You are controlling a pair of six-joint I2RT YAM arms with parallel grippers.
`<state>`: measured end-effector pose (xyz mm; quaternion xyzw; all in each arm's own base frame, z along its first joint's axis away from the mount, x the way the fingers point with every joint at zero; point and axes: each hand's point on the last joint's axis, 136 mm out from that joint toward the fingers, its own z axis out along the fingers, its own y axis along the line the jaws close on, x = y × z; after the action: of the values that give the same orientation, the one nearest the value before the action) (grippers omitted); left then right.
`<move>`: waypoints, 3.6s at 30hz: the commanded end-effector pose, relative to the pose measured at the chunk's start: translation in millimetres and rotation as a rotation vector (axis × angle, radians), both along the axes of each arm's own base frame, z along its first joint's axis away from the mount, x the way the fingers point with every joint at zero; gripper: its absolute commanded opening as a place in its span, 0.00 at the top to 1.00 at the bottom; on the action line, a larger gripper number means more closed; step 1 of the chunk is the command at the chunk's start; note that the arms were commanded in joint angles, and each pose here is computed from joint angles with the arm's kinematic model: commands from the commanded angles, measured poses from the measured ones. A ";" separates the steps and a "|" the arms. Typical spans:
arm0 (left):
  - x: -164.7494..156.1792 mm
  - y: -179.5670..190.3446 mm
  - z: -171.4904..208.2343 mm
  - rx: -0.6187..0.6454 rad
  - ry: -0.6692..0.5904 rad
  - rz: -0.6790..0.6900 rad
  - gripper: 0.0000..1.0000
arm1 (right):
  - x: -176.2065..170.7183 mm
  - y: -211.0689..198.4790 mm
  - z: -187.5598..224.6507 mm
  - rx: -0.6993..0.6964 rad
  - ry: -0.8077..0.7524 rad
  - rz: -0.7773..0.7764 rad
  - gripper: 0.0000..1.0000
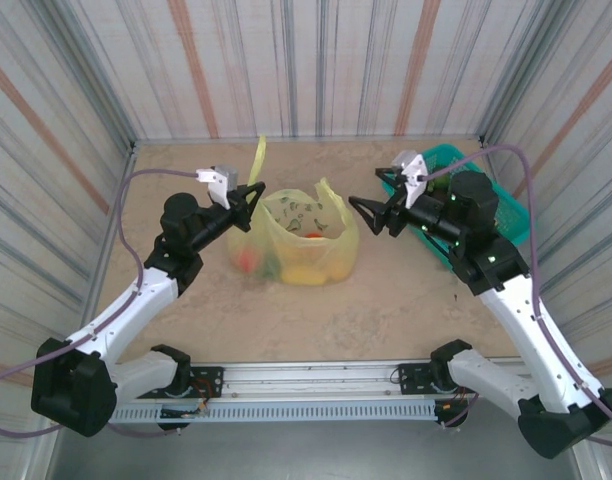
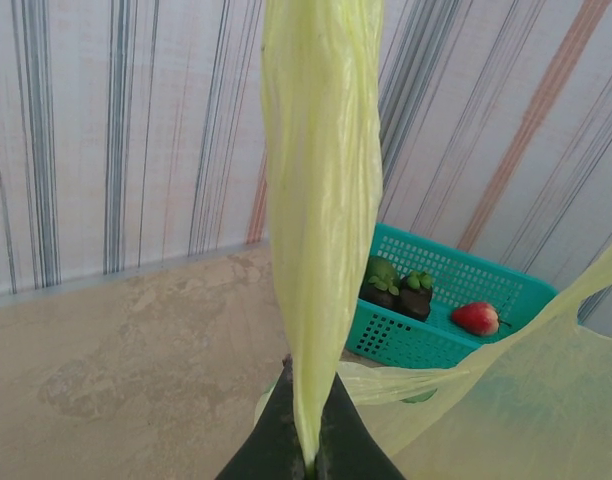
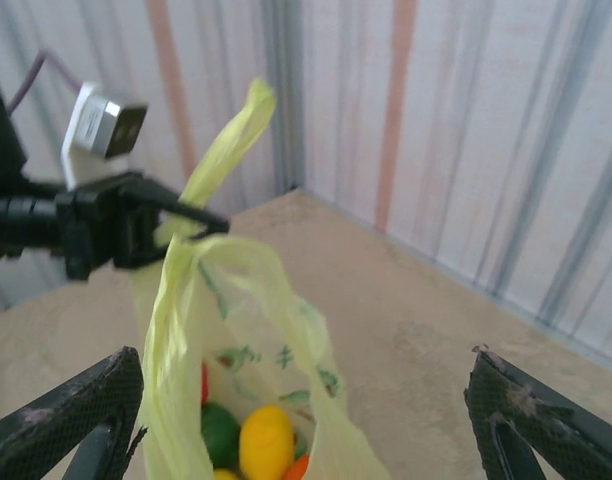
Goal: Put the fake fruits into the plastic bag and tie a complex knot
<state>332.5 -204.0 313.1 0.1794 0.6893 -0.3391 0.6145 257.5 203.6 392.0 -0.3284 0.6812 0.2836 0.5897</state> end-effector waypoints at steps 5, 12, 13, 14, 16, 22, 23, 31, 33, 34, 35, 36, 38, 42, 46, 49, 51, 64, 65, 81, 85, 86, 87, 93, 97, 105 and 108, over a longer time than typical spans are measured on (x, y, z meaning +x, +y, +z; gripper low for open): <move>2.6 -0.3 10.3 0.004 -0.012 -0.004 1.00 | -34.5 10.0 -48.2 -0.101 0.008 0.198 0.14; 0.1 -8.3 9.1 0.016 -0.023 -0.038 1.00 | -24.6 12.1 -77.0 -0.142 0.038 0.194 0.15; -0.6 -9.3 10.5 0.012 -0.029 -0.045 1.00 | -18.2 14.6 -78.1 -0.134 0.038 0.193 0.15; -1.7 -10.7 12.1 0.008 -0.035 -0.054 1.00 | -11.4 17.5 -78.4 -0.123 0.041 0.194 0.15; -3.7 -13.1 13.9 0.003 -0.042 -0.069 1.00 | 3.8 24.4 -83.3 -0.119 0.052 0.201 0.15; -13.1 -19.8 16.7 0.011 -0.058 -0.117 1.00 | 45.3 46.4 -82.6 -0.106 0.050 0.236 0.14; -14.0 -20.2 17.4 0.012 -0.061 -0.121 1.00 | 50.7 50.4 -82.5 -0.101 0.053 0.245 0.14; -17.2 -22.0 17.8 0.016 -0.078 -0.138 1.00 | 82.5 65.5 -84.3 -0.100 0.050 0.238 0.12; -18.3 -23.0 19.9 0.013 -0.086 -0.145 1.00 | 85.3 69.4 -85.1 -0.100 0.054 0.249 0.11; -19.0 -23.6 20.8 0.012 -0.090 -0.149 1.00 | 87.6 71.2 -86.5 -0.102 0.057 0.250 0.09; -19.3 -24.1 21.4 0.012 -0.091 -0.151 1.00 | 89.8 72.5 -87.1 -0.105 0.056 0.245 0.09; -19.5 -24.2 22.7 0.010 -0.094 -0.152 1.00 | 93.6 73.8 -88.6 -0.113 0.052 0.234 0.07; -19.7 -24.4 24.3 0.008 -0.096 -0.153 1.00 | 99.3 74.8 -88.8 -0.117 0.046 0.220 0.07; -21.8 -25.7 27.2 0.006 -0.102 -0.162 1.00 | 104.7 76.8 -89.8 -0.115 0.049 0.214 0.08; -22.8 -25.1 25.6 0.008 -0.099 -0.159 1.00 | 104.7 77.2 -85.4 -0.103 0.040 0.209 0.20; -23.1 -23.8 24.6 0.010 -0.098 -0.152 1.00 | 101.7 74.0 -74.0 -0.071 0.024 0.189 0.36; -22.8 -23.0 24.9 0.011 -0.099 -0.147 1.00 | 96.3 72.6 -67.3 -0.057 0.014 0.194 0.49; -32.5 -36.3 33.2 0.043 -0.095 -0.216 1.00 | 75.3 70.6 -60.4 -0.121 -0.009 0.183 1.00; -33.4 -39.3 33.9 0.051 -0.083 -0.231 1.00 | 68.8 72.2 -58.4 -0.140 -0.024 0.209 1.00; -49.3 -99.6 16.8 0.211 0.016 -0.478 1.00 | 20.1 82.3 -61.1 -0.392 -0.117 0.431 1.00; -57.7 -109.9 17.7 0.212 -0.008 -0.545 1.00 | 17.9 86.1 -72.5 -0.456 -0.074 0.489 1.00; -59.2 -111.1 18.6 0.209 -0.015 -0.555 1.00 | 16.5 86.5 -76.7 -0.475 -0.060 0.505 1.00; -59.9 -111.5 18.8 0.207 -0.021 -0.561 1.00 | 15.2 86.8 -80.2 -0.486 -0.048 0.519 1.00; -66.0 -111.9 16.7 0.214 -0.045 -0.589 1.00 | 12.1 86.1 -89.2 -0.505 -0.024 0.544 1.00; -63.4 -108.9 11.3 0.233 -0.046 -0.564 1.00 | 9.7 84.0 -91.1 -0.498 -0.019 0.549 1.00; -62.0 -109.5 5.1 0.244 -0.054 -0.562 1.00 | 2.4 80.9 -101.9 -0.487 0.028 0.572 1.00; -59.6 -108.4 1.2 0.255 -0.051 -0.549 1.00 | 1.9 78.1 -101.7 -0.485 0.028 0.564 1.00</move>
<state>272.4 -311.3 295.5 0.4299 0.6672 -0.4061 0.4529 275.8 287.0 306.8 -0.6233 0.6093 0.2495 0.4218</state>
